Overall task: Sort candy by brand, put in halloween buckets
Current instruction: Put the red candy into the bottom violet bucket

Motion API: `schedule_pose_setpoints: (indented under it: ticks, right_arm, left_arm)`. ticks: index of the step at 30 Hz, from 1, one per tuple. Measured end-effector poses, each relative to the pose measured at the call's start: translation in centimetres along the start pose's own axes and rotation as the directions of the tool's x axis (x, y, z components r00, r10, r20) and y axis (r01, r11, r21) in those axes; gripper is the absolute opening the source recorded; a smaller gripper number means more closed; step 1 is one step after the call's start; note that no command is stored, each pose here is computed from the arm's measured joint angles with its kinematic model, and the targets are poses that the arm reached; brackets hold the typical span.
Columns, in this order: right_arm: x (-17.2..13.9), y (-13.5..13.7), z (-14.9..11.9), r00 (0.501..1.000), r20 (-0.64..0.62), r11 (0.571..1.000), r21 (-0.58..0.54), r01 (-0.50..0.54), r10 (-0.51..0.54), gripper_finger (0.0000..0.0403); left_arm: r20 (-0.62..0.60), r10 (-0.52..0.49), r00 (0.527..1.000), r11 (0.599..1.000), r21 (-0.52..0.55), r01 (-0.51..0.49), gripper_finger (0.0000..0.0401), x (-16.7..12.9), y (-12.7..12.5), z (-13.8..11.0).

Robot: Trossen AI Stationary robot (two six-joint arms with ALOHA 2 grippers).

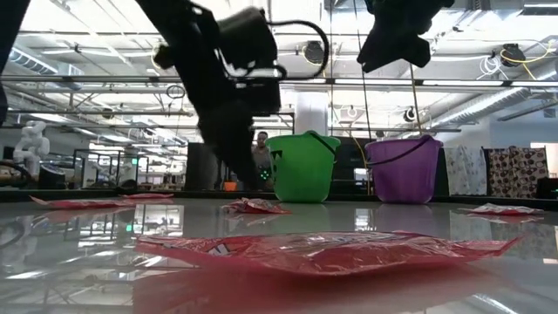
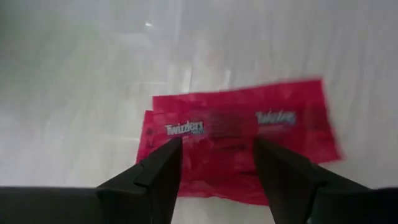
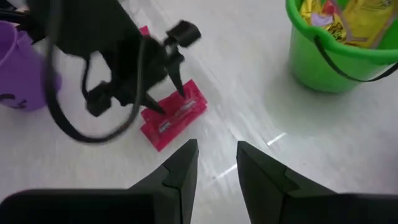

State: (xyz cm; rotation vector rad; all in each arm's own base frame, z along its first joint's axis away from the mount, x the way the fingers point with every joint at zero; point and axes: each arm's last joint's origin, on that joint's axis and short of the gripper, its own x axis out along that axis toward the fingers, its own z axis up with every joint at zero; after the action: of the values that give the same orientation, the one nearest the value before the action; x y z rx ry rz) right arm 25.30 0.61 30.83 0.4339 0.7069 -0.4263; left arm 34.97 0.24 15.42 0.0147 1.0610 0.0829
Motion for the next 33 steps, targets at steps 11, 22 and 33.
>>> schedule_pose_setpoints:
  ticks: [11, 22, 33]
  right_arm:
    - [-0.3, 0.9, -0.7, 0.999, -0.015, 1.0, 0.014, -0.028, 0.028, 0.0105]
    - [-0.3, 0.9, -0.6, 1.0, 0.018, 1.0, 0.0, 0.016, -0.016, 0.0105]
    - [-0.3, 0.7, -0.5, 0.997, 0.047, 0.997, -0.054, 0.061, -0.059, 0.0105]
  left_arm:
    - [-0.026, -0.032, 0.999, 0.979, 0.2, 0.037, 0.0171, 2.4, -0.5, -0.4]
    - [-0.02, -0.043, 0.999, 0.979, 0.197, 0.047, 0.0008, 1.8, -0.6, -0.1]
    - [0.149, -0.04, 0.988, 0.982, 0.187, 0.012, 0.0005, -4.5, -0.1, 4.4]
